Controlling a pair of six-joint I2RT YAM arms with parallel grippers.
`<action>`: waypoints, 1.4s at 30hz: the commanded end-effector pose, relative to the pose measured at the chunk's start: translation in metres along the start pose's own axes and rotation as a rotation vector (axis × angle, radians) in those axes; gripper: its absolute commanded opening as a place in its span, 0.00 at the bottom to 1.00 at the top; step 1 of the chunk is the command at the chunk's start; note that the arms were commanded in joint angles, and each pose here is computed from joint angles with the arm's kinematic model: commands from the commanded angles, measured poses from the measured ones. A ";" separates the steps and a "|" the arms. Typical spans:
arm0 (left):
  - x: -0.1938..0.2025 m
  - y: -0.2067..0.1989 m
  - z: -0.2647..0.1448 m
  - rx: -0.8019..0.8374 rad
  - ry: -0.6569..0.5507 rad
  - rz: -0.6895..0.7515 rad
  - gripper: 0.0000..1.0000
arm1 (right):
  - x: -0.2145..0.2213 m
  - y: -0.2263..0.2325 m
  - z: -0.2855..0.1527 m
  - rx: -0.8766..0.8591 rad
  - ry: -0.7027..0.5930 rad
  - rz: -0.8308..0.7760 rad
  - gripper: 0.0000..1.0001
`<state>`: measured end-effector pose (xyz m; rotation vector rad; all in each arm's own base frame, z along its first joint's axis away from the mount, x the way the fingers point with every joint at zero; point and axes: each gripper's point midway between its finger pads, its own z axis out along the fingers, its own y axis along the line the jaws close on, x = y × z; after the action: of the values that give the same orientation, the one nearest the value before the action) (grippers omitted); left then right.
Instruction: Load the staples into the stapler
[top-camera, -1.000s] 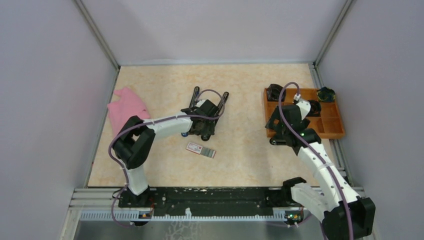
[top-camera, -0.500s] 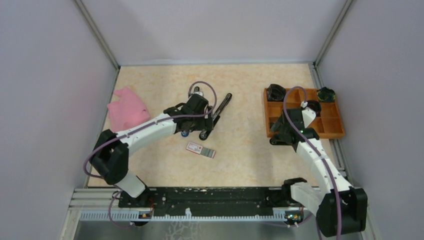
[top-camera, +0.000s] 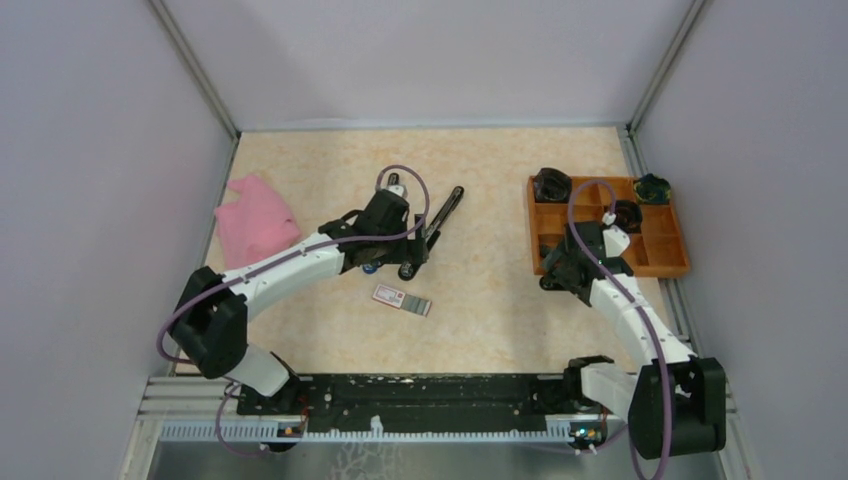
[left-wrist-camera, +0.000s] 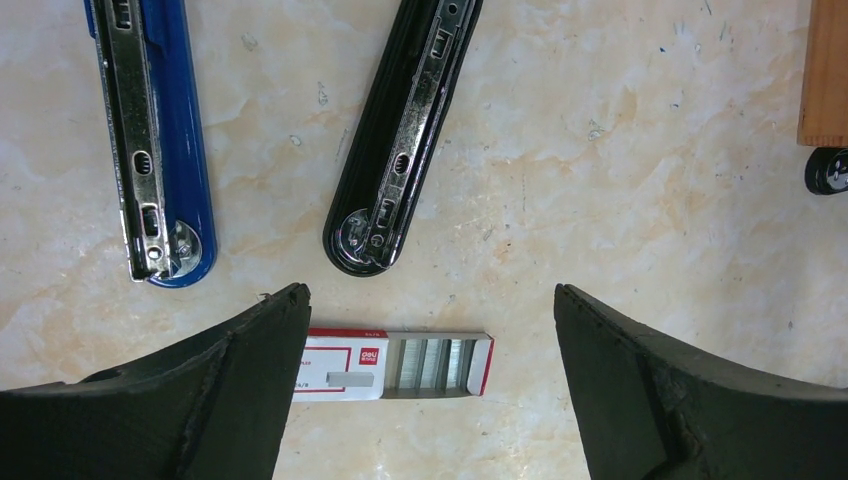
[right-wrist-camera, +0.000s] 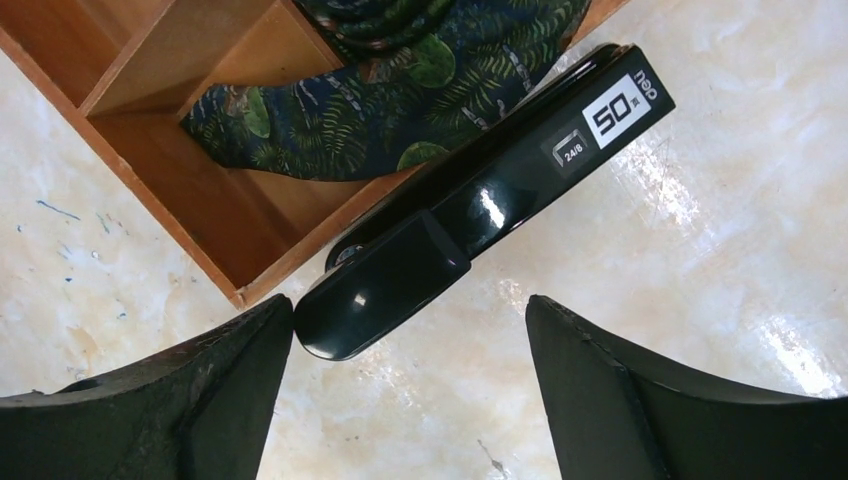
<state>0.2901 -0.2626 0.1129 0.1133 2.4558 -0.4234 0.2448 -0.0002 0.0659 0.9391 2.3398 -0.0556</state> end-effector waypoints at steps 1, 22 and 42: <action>-0.001 -0.004 0.006 0.032 0.003 0.009 0.96 | -0.005 -0.001 0.000 -0.004 -0.018 0.037 0.84; 0.002 -0.007 0.002 0.062 0.014 0.000 0.96 | 0.001 -0.019 -0.006 0.021 0.029 0.015 0.57; 0.001 -0.006 -0.011 0.092 -0.006 -0.023 0.96 | 0.002 -0.024 -0.002 0.061 0.052 0.018 0.40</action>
<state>0.2818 -0.2620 0.1071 0.1264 2.4773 -0.4869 0.2250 -0.0109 0.0464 1.0130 2.4403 -0.0957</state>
